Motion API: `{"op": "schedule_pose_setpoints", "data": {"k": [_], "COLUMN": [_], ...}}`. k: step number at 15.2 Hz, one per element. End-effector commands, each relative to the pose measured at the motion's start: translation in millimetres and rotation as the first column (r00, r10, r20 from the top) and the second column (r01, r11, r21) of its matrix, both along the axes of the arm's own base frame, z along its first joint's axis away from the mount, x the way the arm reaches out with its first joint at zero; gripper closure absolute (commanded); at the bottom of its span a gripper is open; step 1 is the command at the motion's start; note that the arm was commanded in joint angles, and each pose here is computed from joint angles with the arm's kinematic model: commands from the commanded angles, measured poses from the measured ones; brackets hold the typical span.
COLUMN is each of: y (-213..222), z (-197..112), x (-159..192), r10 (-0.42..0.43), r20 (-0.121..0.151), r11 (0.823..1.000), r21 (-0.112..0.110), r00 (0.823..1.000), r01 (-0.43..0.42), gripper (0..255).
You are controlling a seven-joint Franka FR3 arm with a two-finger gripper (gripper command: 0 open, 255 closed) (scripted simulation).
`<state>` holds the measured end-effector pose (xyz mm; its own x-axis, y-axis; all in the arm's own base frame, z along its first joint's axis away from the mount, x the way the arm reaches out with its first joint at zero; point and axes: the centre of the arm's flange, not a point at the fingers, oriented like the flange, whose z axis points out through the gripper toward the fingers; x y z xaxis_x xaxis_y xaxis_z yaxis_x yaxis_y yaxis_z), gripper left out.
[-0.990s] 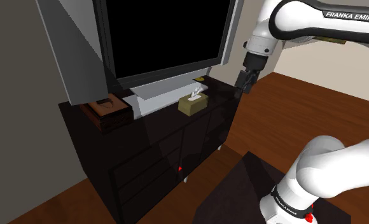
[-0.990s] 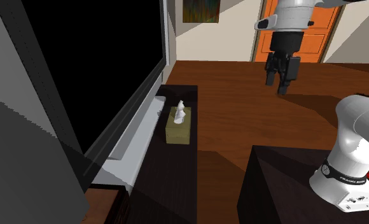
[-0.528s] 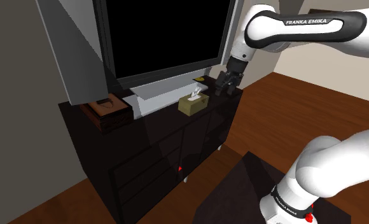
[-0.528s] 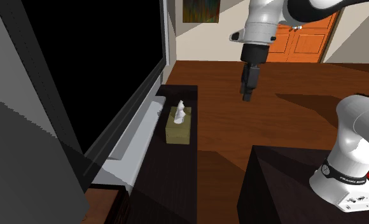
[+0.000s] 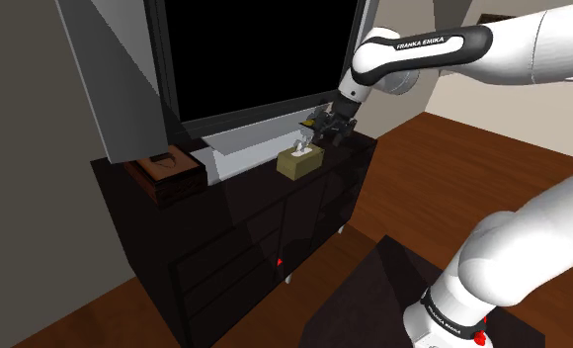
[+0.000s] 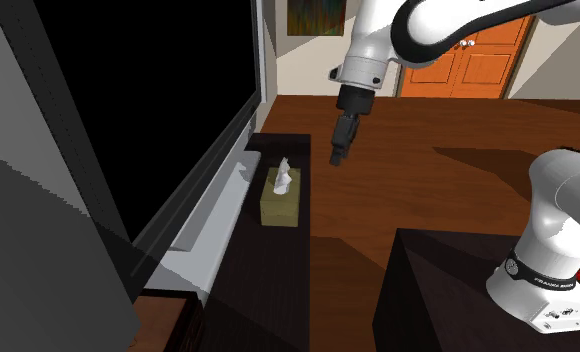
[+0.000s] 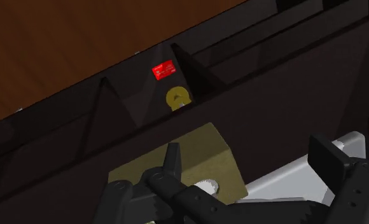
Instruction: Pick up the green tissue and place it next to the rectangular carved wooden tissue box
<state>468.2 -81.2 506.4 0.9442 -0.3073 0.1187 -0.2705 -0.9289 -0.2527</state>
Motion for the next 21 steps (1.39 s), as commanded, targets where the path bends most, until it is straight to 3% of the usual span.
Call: {"op": "schedule_pose_setpoints", "data": {"k": [1,9,16,21], "y": [-10.6,-54.6,-46.0,-45.3], "z": [-11.7,-48.1,-82.1,-84.9], "x": [21.1,90.5,102.3,103.3], "r10": [-0.047,-0.220,-0.220,-0.220], "r20": [0.020,0.079,0.079,0.079], "r11": [0.999,0.973,0.973,0.973], "r21": [0.018,0.095,0.095,0.095], "r00": [0.999,0.972,0.972,0.972], "r01": [0.047,0.212,0.212,0.212], "gripper": [0,0,0,0]}}
